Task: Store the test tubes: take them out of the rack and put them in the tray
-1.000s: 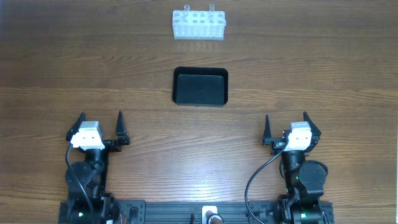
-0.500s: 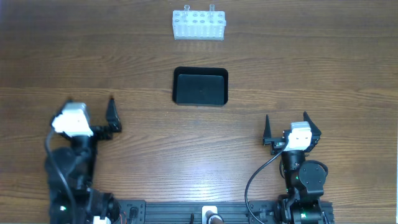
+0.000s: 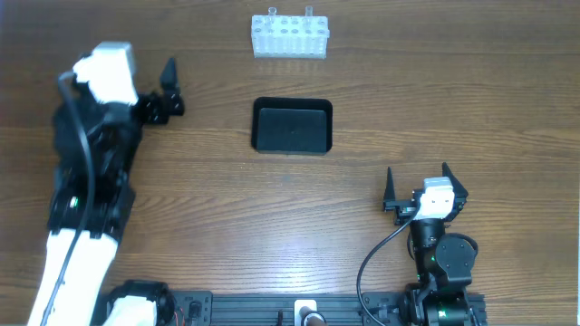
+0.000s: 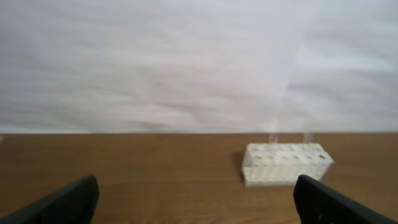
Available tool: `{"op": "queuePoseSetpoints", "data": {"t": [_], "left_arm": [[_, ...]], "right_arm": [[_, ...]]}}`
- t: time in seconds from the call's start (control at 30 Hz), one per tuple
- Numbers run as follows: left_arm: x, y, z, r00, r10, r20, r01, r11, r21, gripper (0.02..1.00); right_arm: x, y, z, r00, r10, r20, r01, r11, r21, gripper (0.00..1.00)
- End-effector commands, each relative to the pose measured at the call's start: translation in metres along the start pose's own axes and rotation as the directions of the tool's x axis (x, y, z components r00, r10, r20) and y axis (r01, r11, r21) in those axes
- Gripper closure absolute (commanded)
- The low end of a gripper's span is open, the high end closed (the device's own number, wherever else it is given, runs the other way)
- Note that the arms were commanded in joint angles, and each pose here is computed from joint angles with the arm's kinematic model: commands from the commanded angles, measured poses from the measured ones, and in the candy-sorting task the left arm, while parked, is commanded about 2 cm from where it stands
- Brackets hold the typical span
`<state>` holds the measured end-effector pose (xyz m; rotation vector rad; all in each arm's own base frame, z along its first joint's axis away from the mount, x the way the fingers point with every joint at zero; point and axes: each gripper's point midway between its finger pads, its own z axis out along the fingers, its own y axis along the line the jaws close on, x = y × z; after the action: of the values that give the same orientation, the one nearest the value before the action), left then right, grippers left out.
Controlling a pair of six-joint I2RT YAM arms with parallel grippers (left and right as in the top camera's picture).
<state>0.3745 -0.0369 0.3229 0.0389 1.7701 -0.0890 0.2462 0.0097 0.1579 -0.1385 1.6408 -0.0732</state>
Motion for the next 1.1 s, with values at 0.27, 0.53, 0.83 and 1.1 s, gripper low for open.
{"op": "queuePoseSetpoints", "data": {"t": [0.27,0.53,0.83,1.1], "left_arm": [[0.029,-0.085,0.077,0.986,0.075,-0.147,-0.047,0.982,0.185,0.018],[0.05,-0.095,0.121,0.958,-0.146,-0.246,0.179,0.976,0.121,0.02],[0.063,-0.129,0.17,0.927,-0.124,-0.355,0.18,0.975,0.129,0.02],[0.079,-0.157,0.216,0.92,-0.104,-0.378,0.172,0.974,0.151,0.023]], "right_arm": [[0.002,-0.003,0.0,1.0,0.004,-0.001,-0.004,1.0,0.015,0.009],[0.002,-0.003,0.0,1.0,0.004,-0.001,-0.004,1.0,0.015,0.007],[0.002,-0.003,0.0,1.0,0.004,-0.001,-0.004,1.0,0.015,0.009],[0.002,-0.003,0.0,1.0,0.004,-0.001,-0.004,1.0,0.015,0.009]]}}
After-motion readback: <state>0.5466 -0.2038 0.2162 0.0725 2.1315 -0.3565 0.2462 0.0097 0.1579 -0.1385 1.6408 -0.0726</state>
